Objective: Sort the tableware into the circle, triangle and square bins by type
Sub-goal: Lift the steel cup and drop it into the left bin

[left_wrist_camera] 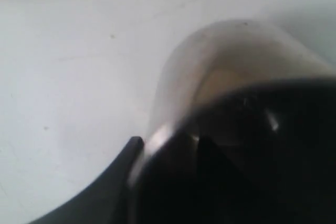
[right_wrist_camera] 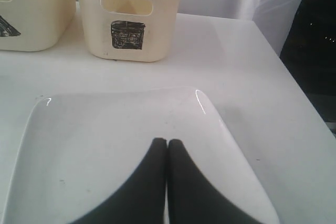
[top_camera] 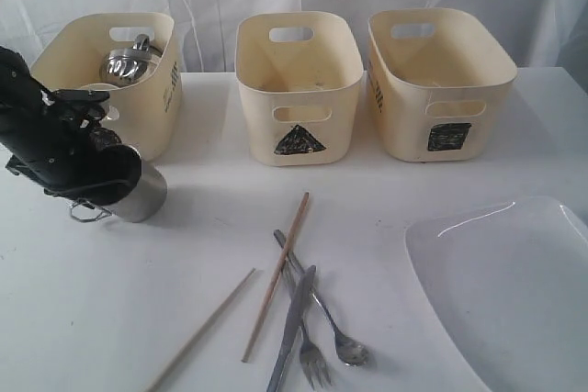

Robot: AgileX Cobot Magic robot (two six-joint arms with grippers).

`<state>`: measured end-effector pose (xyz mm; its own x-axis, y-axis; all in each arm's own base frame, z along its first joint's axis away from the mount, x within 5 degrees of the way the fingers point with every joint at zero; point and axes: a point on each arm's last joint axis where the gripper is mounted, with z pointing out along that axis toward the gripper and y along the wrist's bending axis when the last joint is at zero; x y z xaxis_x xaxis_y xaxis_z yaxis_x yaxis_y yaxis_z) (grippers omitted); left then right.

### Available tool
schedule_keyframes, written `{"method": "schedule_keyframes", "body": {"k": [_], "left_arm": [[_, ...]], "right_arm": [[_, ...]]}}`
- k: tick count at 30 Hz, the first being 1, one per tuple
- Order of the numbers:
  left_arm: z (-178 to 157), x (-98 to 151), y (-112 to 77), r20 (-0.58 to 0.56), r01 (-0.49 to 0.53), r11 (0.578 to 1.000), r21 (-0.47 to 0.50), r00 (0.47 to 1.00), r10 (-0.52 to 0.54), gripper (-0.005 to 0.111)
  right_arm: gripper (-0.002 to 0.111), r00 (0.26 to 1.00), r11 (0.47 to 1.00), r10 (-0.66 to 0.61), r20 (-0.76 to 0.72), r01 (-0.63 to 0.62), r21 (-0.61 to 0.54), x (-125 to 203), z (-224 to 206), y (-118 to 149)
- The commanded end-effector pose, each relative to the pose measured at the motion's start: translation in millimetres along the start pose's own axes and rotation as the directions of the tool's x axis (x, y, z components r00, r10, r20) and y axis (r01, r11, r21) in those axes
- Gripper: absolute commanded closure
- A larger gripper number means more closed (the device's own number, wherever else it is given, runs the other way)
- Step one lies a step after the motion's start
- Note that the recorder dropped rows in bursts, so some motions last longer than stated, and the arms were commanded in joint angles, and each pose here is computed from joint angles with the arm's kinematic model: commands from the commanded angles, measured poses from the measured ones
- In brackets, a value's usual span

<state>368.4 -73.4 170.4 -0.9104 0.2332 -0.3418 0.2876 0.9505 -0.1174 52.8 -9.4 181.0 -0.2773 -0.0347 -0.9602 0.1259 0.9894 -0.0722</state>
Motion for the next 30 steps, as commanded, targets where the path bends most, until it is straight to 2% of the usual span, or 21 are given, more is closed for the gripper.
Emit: {"method": "schedule_keyframes", "body": {"k": [1, 2, 6, 8, 11, 14, 17, 20, 22, 24, 29, 30], "left_arm": [[-14.1, 7.9, -3.9, -0.071, -0.055, 0.998, 0.006, 0.996, 0.055, 0.1], [-19.3, 7.8, -4.1, -0.067, -0.064, 0.998, -0.001, 0.996, 0.064, 0.106], [-50.4, 4.9, -4.7, -0.006, -0.091, 0.994, -0.055, 0.996, 0.091, 0.107], [-77.1, 3.1, -8.7, 0.023, -0.104, 0.993, -0.06, 0.994, 0.106, 0.107], [-134.6, 5.7, -19.0, 0.071, -0.126, 0.99, -0.059, 0.989, 0.13, 0.107], [-184.9, 8.0, -25.9, 0.219, -0.144, 0.984, -0.108, 0.962, 0.165, 0.107], [-220.5, 0.4, -27.2, 0.46, -0.126, 0.971, -0.201, 0.863, 0.208, 0.107], [-243.1, -19.2, -27.5, 0.725, -0.001, 0.983, -0.183, 0.676, 0.135, 0.107], [-244.0, -35.3, -24.5, 0.831, 0.035, 0.982, -0.188, 0.538, 0.14, 0.107], [-234.0, -51.7, -19.9, 0.888, 0.056, 0.979, -0.198, 0.434, 0.155, 0.107], [-169.8, -89.3, -3.4, 0.93, 0.086, 0.965, -0.246, 0.301, 0.21, 0.107], [-146.0, -96.7, 1.6, 0.92, 0.079, 0.954, -0.29, 0.299, 0.255, 0.107]], "right_arm": [[0.108, 1.0, 1.0, -0.008, 0.013, 0.008, 0.0, -0.7, -0.4, 0.0], [0.108, 1.0, 1.0, -0.008, 0.013, 0.008, 0.0, -0.7, -0.4, 0.0], [0.108, 1.0, 1.0, -0.008, 0.013, 0.008, 0.0, -0.7, -0.4, 0.0], [0.108, 1.0, 1.0, -0.008, 0.013, 0.008, 0.0, -0.7, -0.4, 0.0], [0.108, 1.0, 1.0, -0.008, 0.013, 0.008, 0.0, -0.7, -0.4, 0.0], [0.108, 1.0, 1.0, -0.008, 0.013, 0.008, 0.0, -0.7, -0.4, 0.0], [0.108, 1.0, 1.0, -0.008, 0.013, 0.008, 0.0, -0.7, -0.4, 0.0], [0.108, 1.0, 1.0, -0.008, 0.013, 0.008, 0.0, -0.7, -0.4, 0.0], [0.108, 1.0, 1.0, -0.008, 0.013, 0.008, 0.0, -0.7, -0.4, 0.0], [0.108, 1.0, 1.0, -0.008, 0.013, 0.008, 0.0, -0.7, -0.4, 0.0], [0.108, 1.0, 1.0, -0.008, 0.013, 0.008, 0.0, -0.7, -0.4, 0.0], [0.108, 1.0, 1.0, -0.008, 0.013, 0.008, 0.0, -0.7, -0.4, 0.0]]}}
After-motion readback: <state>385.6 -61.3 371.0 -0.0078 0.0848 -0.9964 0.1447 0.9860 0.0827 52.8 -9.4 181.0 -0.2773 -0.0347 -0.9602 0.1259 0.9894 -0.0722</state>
